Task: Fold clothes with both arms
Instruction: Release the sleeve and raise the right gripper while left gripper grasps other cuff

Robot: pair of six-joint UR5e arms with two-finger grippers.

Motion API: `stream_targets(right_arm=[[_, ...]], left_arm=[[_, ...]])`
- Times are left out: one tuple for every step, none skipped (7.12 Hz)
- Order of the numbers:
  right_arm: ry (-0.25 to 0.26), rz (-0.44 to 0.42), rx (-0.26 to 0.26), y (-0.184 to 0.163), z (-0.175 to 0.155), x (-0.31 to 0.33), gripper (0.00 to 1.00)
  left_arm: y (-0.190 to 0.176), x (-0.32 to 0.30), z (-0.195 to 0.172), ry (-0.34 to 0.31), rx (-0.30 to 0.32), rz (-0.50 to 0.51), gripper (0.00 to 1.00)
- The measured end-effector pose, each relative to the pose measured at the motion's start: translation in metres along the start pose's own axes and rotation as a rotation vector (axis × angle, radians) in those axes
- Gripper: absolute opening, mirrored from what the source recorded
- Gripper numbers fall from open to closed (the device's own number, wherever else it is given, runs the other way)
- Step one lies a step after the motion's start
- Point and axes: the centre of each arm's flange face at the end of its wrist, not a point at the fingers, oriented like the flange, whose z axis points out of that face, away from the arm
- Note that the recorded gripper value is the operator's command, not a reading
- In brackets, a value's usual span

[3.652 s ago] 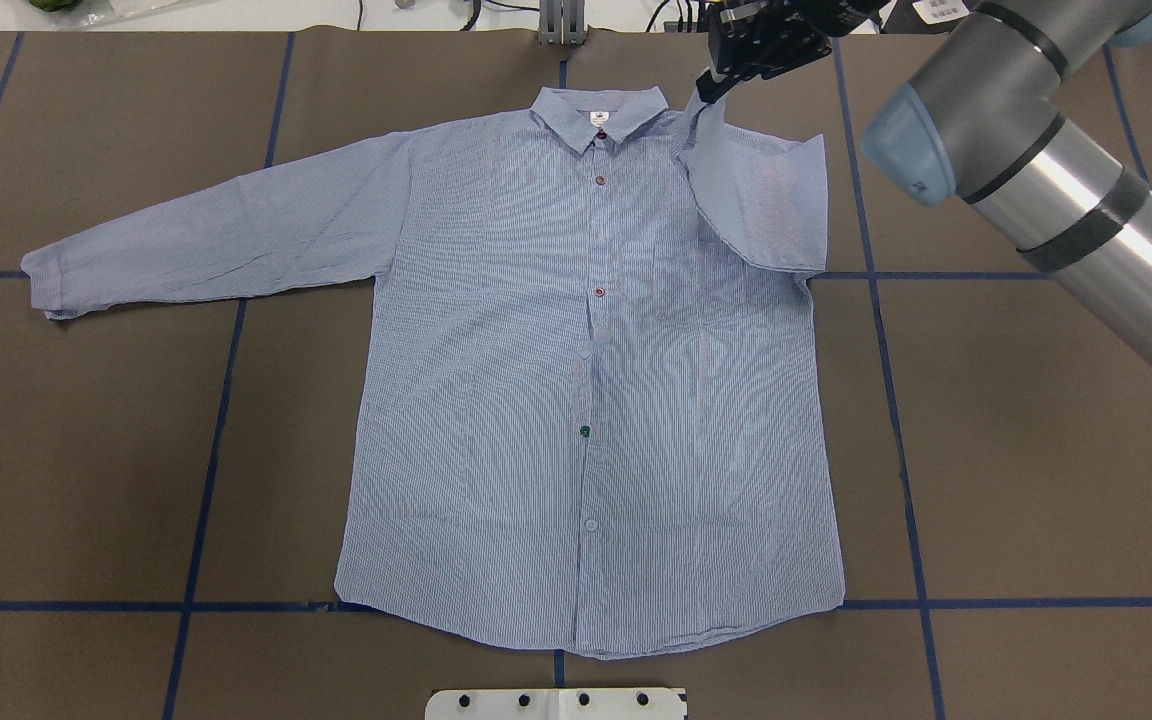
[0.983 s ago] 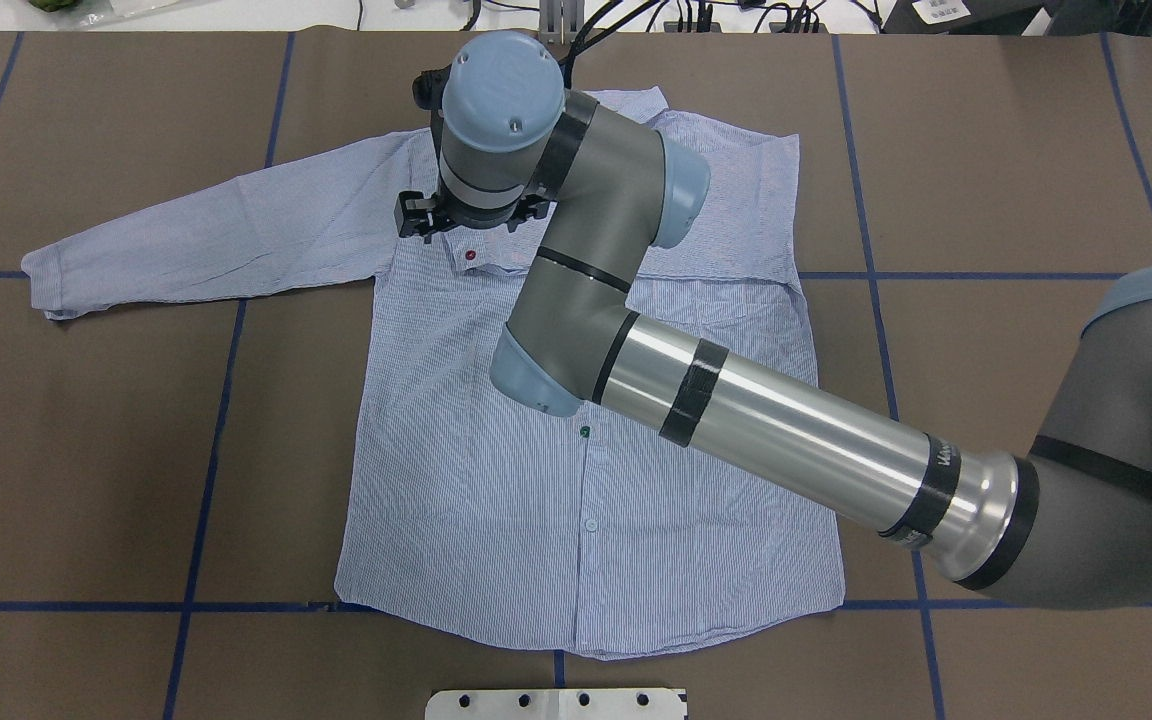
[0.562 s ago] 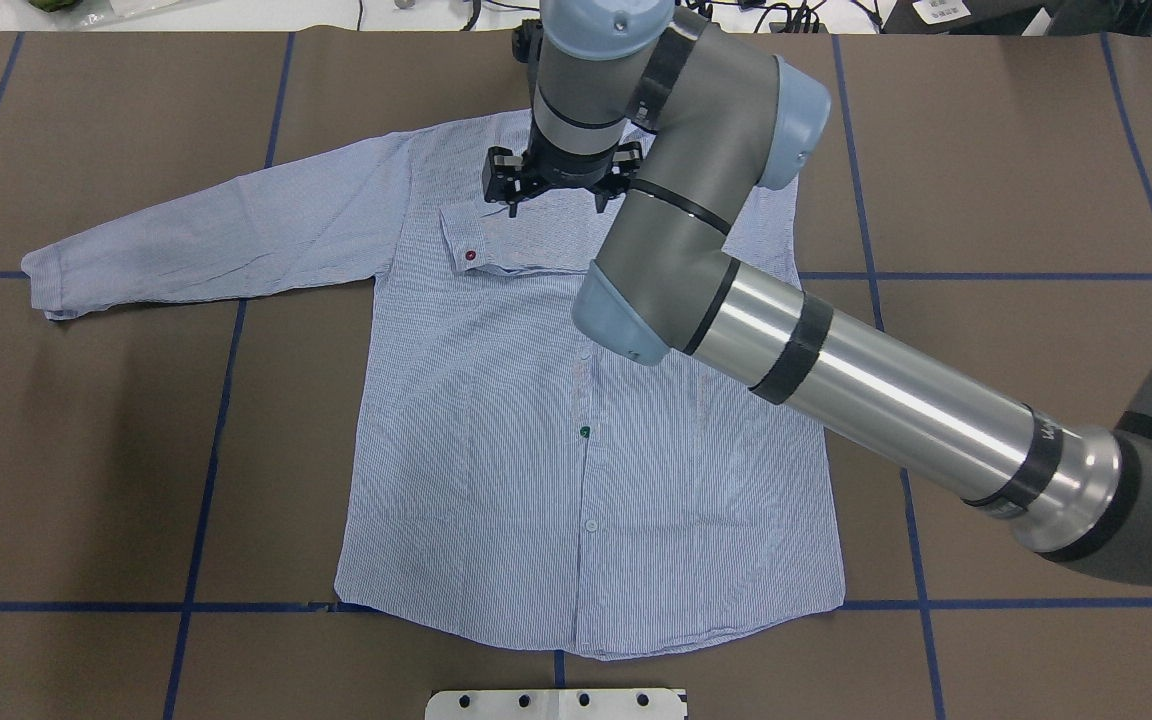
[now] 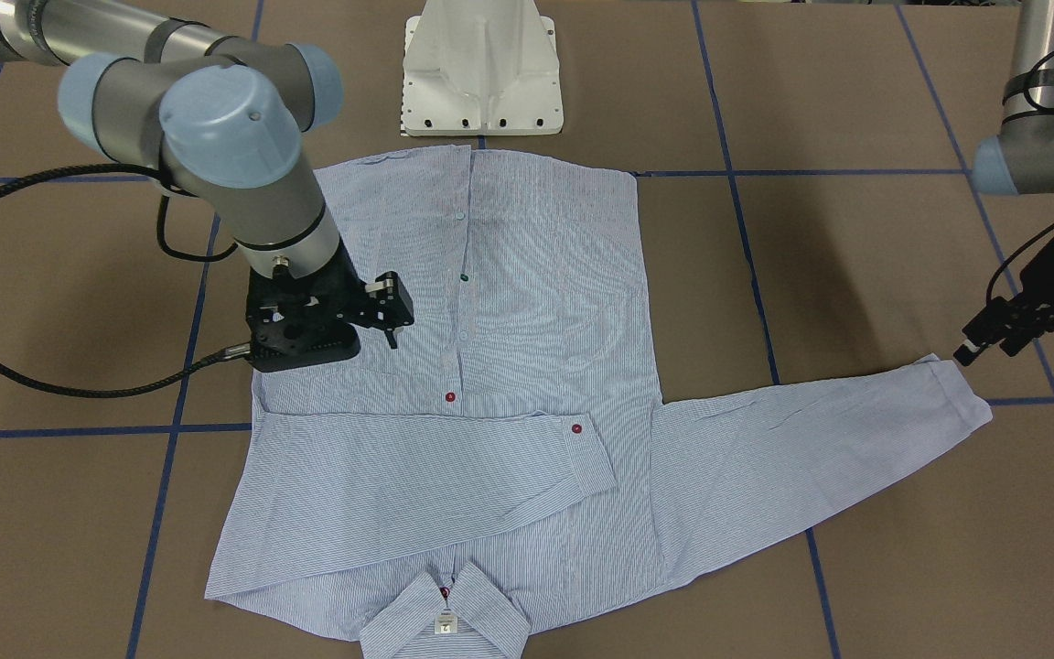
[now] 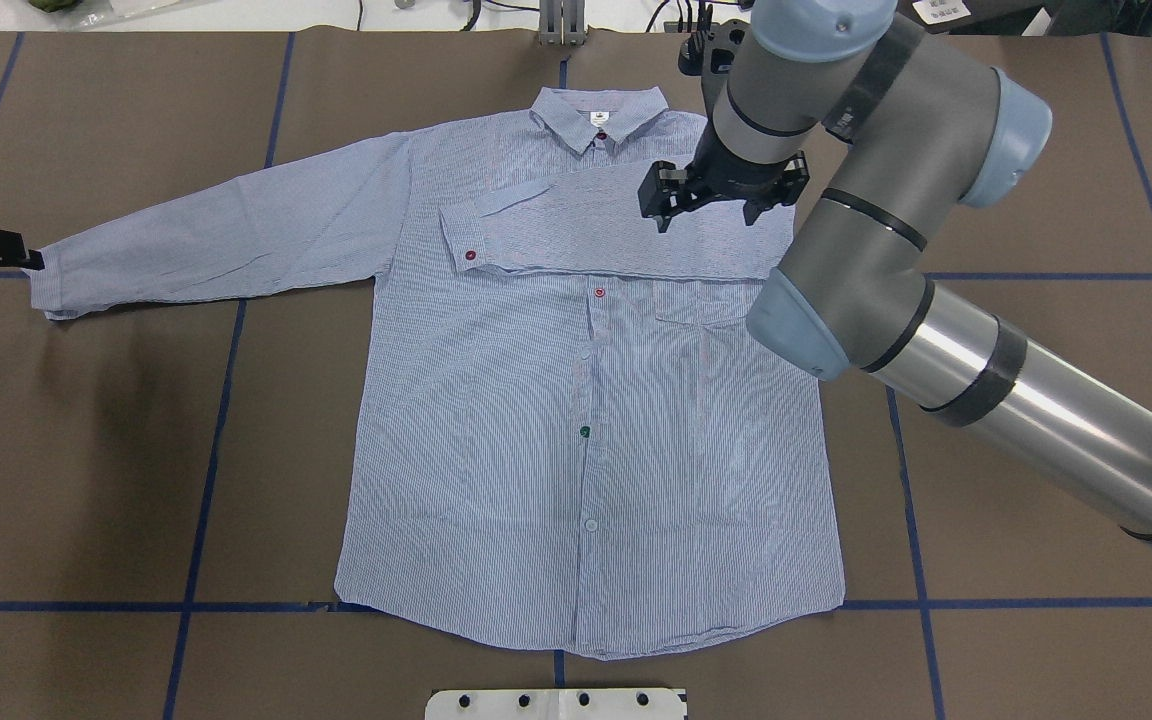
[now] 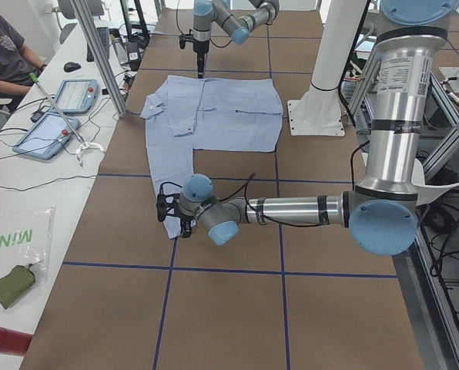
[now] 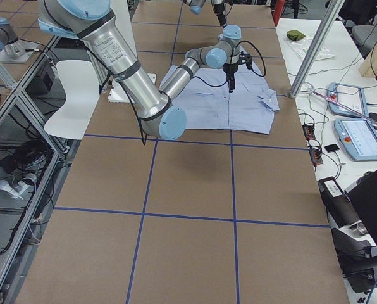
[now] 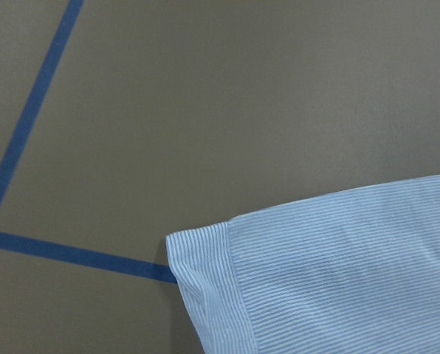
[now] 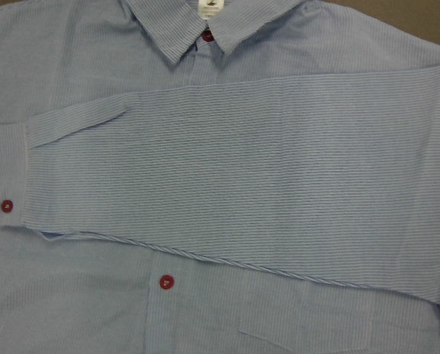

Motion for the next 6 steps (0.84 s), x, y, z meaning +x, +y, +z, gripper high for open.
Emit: stream_targets(right_arm=[[0.010,-0.011,-0.003,0.006,-0.005,0.018,1.00],[0.013,-0.017,-0.005,0.011,-0.008,0.028,1.00],[0.013,-0.020,-0.006,0.012,-0.009,0.032,1.00],[0.013,-0.020,-0.007,0.013,-0.010,0.034,1.00],[0.014,-0.020,-0.007,0.013,-0.009,0.034,1.00],[0.014,-0.020,-0.008,0.014,-0.009,0.034,1.00]], left_arm=[[0.006,0.002,0.008,-0.006,0.005,-0.015,0.78],[0.009,0.000,0.013,-0.014,0.005,-0.023,0.69],[0.009,-0.003,0.016,-0.021,0.002,-0.029,0.59],[0.009,-0.006,0.020,-0.029,0.000,-0.034,0.55],[0.009,-0.009,0.022,-0.034,-0.002,-0.037,0.54],[0.009,-0.010,0.023,-0.037,-0.004,-0.040,0.48]])
